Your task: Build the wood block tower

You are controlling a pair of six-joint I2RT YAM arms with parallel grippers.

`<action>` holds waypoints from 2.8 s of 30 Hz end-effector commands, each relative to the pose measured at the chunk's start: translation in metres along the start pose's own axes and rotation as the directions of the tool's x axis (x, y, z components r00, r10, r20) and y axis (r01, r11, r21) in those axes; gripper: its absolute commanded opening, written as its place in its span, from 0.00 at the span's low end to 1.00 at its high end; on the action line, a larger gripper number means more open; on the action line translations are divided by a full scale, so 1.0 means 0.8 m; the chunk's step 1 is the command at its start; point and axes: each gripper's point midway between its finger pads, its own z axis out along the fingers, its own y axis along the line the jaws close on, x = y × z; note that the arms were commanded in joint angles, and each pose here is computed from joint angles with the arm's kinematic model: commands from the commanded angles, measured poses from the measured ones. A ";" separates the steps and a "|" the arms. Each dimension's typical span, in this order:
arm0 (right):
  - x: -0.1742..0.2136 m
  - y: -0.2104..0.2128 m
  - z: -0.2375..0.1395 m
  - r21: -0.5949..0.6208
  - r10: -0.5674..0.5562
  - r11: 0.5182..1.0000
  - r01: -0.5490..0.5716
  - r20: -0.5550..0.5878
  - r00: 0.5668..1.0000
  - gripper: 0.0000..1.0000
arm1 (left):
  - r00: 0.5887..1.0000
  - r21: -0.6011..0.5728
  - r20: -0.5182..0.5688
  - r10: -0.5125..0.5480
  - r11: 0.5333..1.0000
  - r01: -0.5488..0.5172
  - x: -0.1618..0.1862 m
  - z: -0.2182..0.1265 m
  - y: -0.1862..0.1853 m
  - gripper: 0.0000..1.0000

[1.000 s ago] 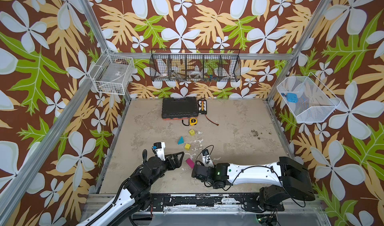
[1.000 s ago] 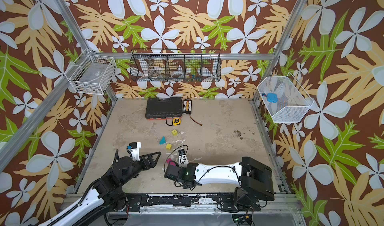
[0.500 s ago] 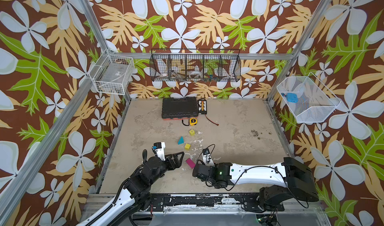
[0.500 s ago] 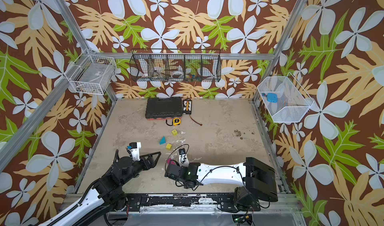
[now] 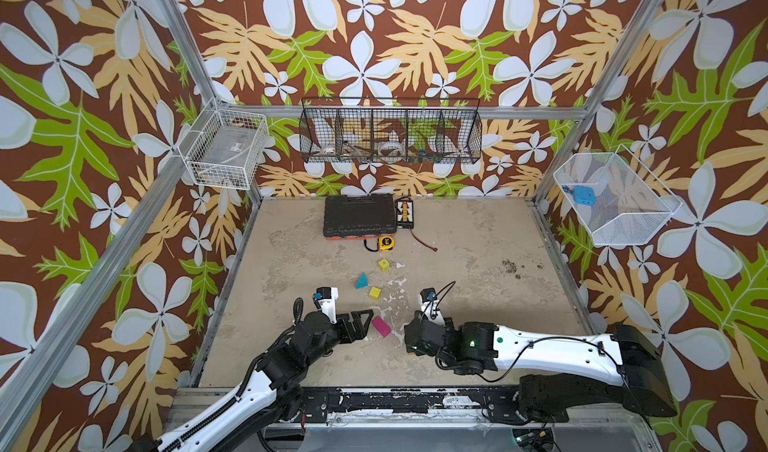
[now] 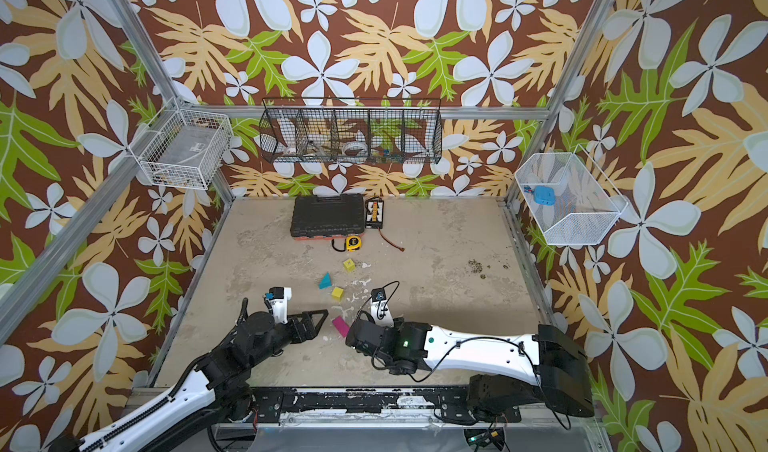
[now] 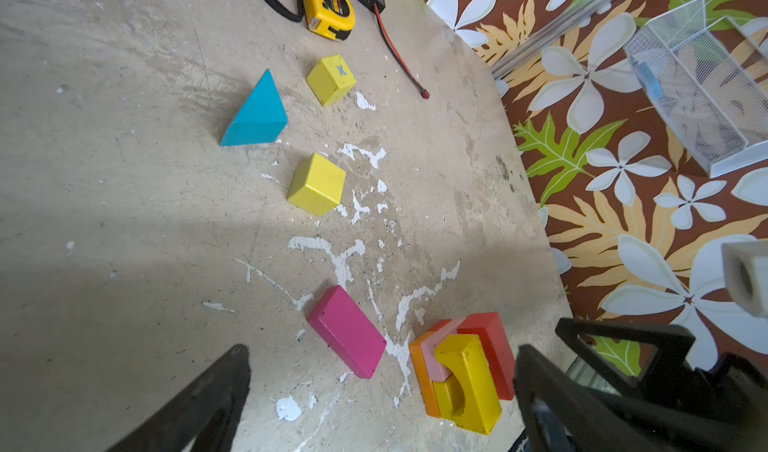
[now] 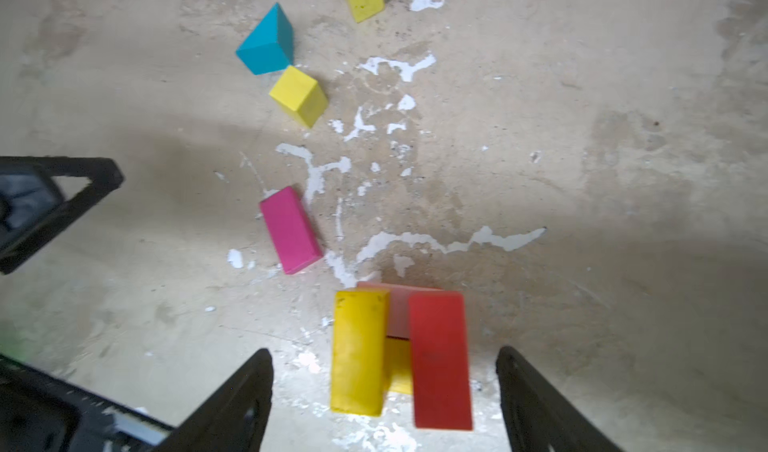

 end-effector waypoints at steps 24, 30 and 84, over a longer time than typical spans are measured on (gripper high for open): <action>0.034 0.010 0.046 -0.003 -0.065 0.998 0.065 -0.098 0.993 0.96 | 0.999 0.034 0.030 -0.013 0.999 0.012 -0.008 0.002 -0.009 1.00; 0.039 0.009 0.050 0.013 -0.066 0.998 0.068 -0.114 0.991 0.89 | 0.999 0.027 0.032 -0.013 1.000 0.012 -0.009 0.002 -0.009 1.00; 0.052 0.007 0.039 0.031 0.018 0.999 -0.015 -0.099 0.995 0.81 | 0.998 0.021 0.054 -0.012 1.000 0.011 -0.011 -0.005 -0.004 1.00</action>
